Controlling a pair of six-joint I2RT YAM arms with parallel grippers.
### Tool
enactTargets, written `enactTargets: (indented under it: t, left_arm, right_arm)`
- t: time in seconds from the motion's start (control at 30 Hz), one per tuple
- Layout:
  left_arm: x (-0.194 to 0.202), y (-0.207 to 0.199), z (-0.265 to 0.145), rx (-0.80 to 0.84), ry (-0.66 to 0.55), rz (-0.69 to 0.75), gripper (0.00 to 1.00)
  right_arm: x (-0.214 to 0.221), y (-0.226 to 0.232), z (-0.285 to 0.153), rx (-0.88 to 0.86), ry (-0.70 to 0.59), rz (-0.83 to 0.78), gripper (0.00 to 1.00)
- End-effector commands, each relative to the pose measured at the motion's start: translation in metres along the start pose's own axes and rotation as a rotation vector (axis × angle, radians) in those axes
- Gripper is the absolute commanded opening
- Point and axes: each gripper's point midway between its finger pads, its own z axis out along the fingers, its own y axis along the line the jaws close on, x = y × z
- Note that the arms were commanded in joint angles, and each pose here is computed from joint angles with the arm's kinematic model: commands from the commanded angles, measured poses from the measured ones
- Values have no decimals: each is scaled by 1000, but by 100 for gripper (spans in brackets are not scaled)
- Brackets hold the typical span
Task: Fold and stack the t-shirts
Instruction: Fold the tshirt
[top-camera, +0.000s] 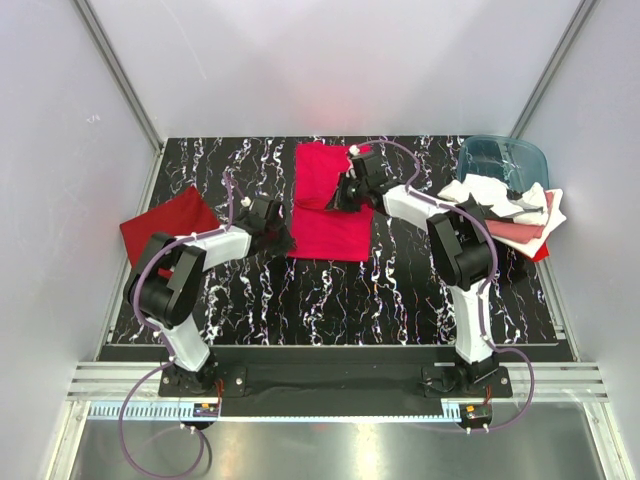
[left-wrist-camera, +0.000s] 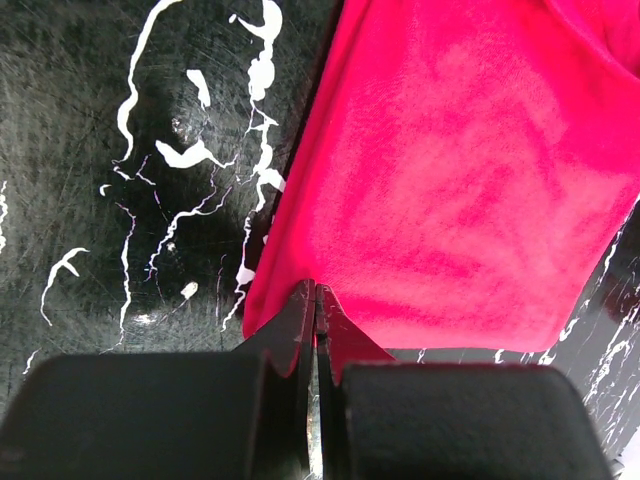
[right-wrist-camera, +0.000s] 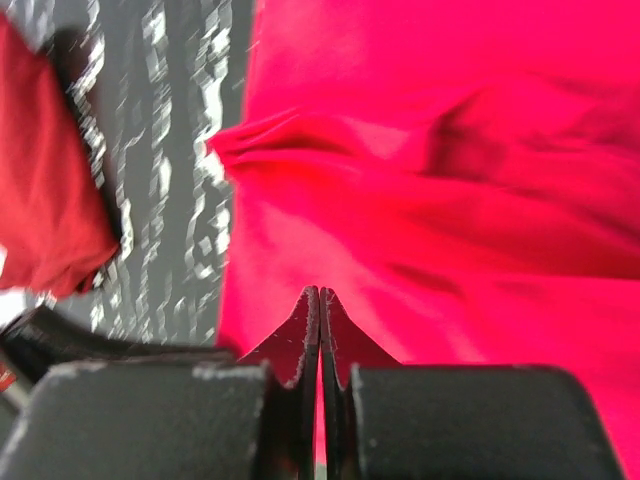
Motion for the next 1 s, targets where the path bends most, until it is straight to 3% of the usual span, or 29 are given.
enactTargets:
  t: [0.0, 0.43, 0.77, 0.87, 0.9, 0.97]
  left_arm:
    - [-13, -13, -9, 40, -45, 15, 0]
    - [-15, -13, -11, 35, -53, 16, 0]
    - [-16, -5, -11, -4, -73, 1, 0]
    - [-15, -4, -10, -5, -70, 3, 0]
    - [-16, -4, -11, -7, -72, 3, 0]
    - [-18, -8, -16, 3, -86, 13, 0]
  right_arm:
    - [0, 32, -3, -108, 11, -37, 0]
    - [5, -5, 39, 26, 69, -37, 0]
    - [-72, -8, 42, 128, -69, -76, 1]
    - [-80, -2, 42, 129, -50, -81, 10]
    - [-77, -2, 41, 134, -34, -78, 21]
    - [-74, 4, 32, 130, -29, -83, 34]
